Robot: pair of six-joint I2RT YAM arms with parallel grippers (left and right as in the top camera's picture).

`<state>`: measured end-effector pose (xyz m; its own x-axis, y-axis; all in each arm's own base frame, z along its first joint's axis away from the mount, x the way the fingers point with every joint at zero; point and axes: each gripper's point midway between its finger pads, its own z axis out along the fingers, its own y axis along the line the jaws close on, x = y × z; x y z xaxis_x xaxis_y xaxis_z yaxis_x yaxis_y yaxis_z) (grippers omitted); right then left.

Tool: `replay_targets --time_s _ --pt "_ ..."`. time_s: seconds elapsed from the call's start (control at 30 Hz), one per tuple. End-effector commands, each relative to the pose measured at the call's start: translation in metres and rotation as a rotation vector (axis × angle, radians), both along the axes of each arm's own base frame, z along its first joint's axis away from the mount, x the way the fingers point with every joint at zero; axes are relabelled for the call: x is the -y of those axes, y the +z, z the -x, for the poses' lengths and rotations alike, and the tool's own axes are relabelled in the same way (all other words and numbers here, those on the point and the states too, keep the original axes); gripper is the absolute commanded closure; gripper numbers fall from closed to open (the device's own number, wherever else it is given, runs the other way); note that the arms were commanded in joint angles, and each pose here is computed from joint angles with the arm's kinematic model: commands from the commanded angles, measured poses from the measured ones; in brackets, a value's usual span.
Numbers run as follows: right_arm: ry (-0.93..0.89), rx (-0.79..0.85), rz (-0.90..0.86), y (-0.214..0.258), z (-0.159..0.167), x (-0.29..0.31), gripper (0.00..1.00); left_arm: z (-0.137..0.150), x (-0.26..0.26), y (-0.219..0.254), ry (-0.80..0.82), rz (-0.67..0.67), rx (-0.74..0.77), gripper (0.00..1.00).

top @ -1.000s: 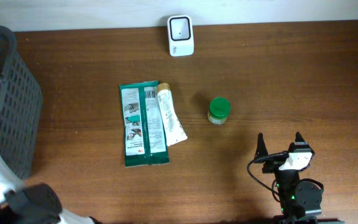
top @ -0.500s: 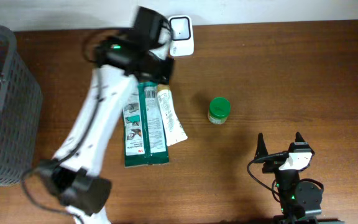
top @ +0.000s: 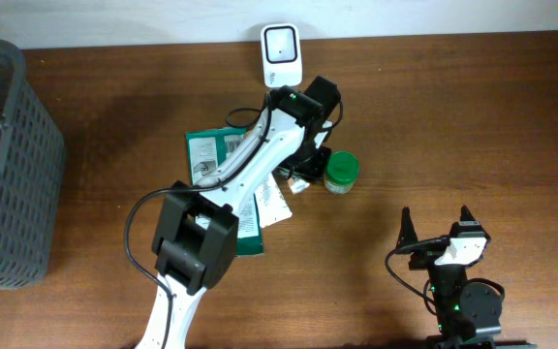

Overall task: Scan the item barcode
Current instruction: 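Place the small orange box with the left gripper between tube and jar, then grasp the mint-green wipes pack in the basket with the left gripper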

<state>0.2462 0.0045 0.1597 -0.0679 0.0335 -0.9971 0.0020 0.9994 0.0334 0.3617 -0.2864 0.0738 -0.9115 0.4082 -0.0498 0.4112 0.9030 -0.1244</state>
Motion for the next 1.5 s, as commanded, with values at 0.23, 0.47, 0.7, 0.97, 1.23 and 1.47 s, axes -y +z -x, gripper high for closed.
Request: replay_targets --time_s 0.23,0.47,0.7,0.97,1.23,1.47 --pt "0.005 -0.003 0.003 -0.002 0.0 -0.001 0.02 -0.074 -0.057 0.102 0.135 0.003 0.266 0.13" --pt "0.005 -0.003 0.003 -0.002 0.0 -0.001 0.02 -0.105 -0.271 0.293 0.634 -0.11 0.756 0.01" --pt "0.005 -0.003 0.003 -0.002 0.0 -0.001 0.02 -0.033 -0.512 0.3 1.395 -0.377 0.771 0.01" --pt "0.005 -0.003 0.003 -0.002 0.0 -0.001 0.02 0.028 -0.617 0.207 1.603 -0.467 0.428 0.01" --pt "0.005 -0.003 0.003 -0.002 0.0 -0.001 0.02 0.044 -0.657 0.093 1.298 -0.484 0.177 0.03" --pt "0.005 -0.003 0.003 -0.002 0.0 -0.001 0.02 0.04 -0.668 0.033 1.041 -0.48 0.147 0.22"
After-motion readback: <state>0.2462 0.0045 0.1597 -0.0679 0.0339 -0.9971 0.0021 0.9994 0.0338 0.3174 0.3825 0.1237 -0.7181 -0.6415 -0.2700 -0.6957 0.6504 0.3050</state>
